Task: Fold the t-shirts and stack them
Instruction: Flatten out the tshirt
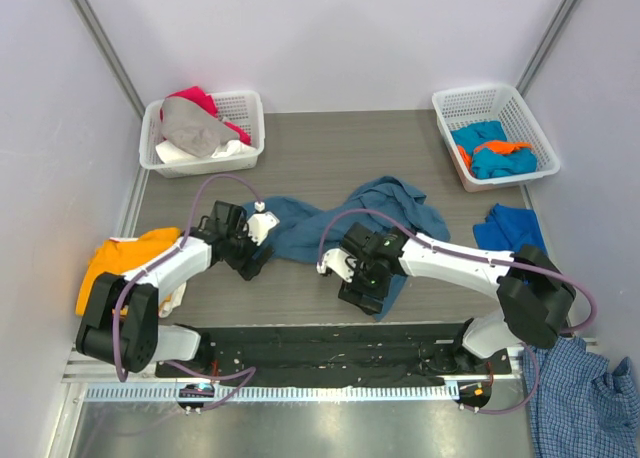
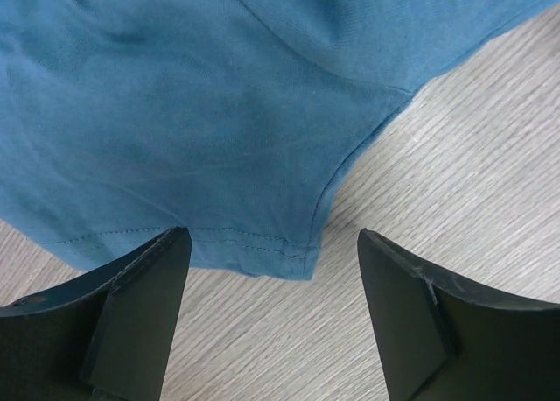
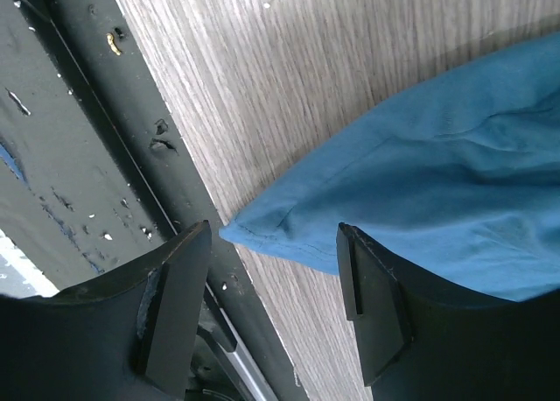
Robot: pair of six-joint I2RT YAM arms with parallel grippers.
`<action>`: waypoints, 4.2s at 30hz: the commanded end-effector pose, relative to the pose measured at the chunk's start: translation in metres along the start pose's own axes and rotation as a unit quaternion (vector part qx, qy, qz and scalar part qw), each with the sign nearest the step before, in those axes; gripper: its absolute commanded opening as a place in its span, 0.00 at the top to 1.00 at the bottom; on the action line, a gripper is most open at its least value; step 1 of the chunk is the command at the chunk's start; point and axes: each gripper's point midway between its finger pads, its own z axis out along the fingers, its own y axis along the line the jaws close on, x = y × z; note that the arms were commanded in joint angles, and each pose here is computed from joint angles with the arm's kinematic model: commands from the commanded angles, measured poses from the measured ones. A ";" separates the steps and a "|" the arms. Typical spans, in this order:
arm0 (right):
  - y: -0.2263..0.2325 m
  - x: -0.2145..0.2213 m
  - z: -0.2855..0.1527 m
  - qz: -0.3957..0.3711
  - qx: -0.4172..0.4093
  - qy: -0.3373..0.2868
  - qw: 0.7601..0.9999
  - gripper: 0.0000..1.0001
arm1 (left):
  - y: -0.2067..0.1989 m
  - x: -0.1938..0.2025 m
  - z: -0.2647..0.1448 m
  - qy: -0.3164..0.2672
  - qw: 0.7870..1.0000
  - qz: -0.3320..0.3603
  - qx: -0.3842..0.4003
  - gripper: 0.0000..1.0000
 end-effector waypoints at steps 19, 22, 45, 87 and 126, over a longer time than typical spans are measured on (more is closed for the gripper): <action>-0.006 0.037 0.034 -0.050 0.036 0.067 0.996 0.42 | 0.009 -0.020 0.010 0.009 1.000 -0.013 -0.019 0.19; -0.006 0.036 0.036 -0.051 0.037 0.065 0.996 0.51 | 0.003 -0.011 0.011 0.018 1.000 -0.009 -0.014 0.20; -0.043 0.020 0.003 -0.054 0.149 0.054 0.986 0.99 | 0.018 -0.007 -0.005 0.025 0.997 0.024 -0.063 1.00; -0.227 -0.024 -0.535 0.203 0.642 -0.334 0.660 0.99 | 0.144 -0.302 -0.416 -0.440 0.789 -0.058 -0.425 1.00; -0.268 0.002 -0.637 0.241 0.757 -0.366 0.485 0.99 | 0.204 -0.354 -0.525 -0.537 0.628 -0.104 -0.554 1.00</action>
